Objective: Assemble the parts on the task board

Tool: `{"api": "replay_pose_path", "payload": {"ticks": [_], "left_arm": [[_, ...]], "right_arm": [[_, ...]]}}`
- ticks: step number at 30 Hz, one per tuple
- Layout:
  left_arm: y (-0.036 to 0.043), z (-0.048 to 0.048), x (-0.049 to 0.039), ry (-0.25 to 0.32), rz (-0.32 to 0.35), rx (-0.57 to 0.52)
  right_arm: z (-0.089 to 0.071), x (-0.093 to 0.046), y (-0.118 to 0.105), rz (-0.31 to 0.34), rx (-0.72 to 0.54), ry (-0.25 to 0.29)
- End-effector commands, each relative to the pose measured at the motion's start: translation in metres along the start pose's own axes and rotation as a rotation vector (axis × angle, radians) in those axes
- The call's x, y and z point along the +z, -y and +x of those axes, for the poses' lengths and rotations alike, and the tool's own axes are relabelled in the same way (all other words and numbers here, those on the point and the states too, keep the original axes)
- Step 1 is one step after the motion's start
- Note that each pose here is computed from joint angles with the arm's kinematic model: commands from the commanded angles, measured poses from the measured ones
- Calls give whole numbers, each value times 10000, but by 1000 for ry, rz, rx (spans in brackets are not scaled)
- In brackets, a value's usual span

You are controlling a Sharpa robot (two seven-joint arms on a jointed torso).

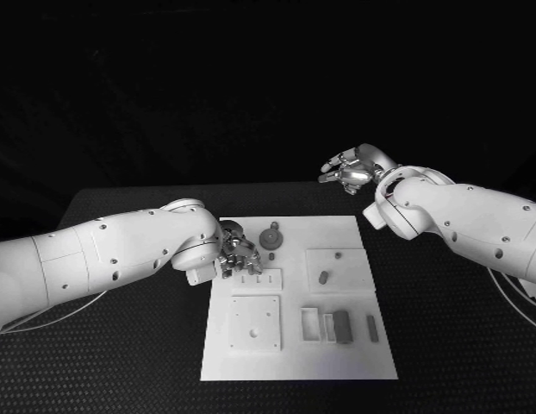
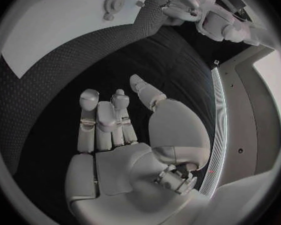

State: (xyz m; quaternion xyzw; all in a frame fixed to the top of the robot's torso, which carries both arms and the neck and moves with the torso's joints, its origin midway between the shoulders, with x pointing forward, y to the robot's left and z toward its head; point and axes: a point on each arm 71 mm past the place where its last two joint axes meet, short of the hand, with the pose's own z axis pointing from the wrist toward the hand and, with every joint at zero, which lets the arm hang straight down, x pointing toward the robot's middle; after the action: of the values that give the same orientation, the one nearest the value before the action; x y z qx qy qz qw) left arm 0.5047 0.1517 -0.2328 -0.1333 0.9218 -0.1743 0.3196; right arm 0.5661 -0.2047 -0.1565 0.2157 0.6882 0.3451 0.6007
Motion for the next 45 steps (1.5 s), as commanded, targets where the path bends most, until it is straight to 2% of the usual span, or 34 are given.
{"api": "replay_pose_path", "payload": {"ticks": [1,5,12,27,45], "left_arm": [[20,26,7,-20,-4,28],[19,37,23,-24,-11,32],[-29,88,64,-35,-31,43],[-76,104,122,-32,-45,33],[-52,128,131,-39,-37,38]], "right_arm": [[25,0,-19,-9,4,-25],[29,-1,-24,-10,5,-27],[37,-2,-28,-10,5,-32],[51,-4,-39,-11,5,-40],[63,-9,-50,-13,6,-45]]}}
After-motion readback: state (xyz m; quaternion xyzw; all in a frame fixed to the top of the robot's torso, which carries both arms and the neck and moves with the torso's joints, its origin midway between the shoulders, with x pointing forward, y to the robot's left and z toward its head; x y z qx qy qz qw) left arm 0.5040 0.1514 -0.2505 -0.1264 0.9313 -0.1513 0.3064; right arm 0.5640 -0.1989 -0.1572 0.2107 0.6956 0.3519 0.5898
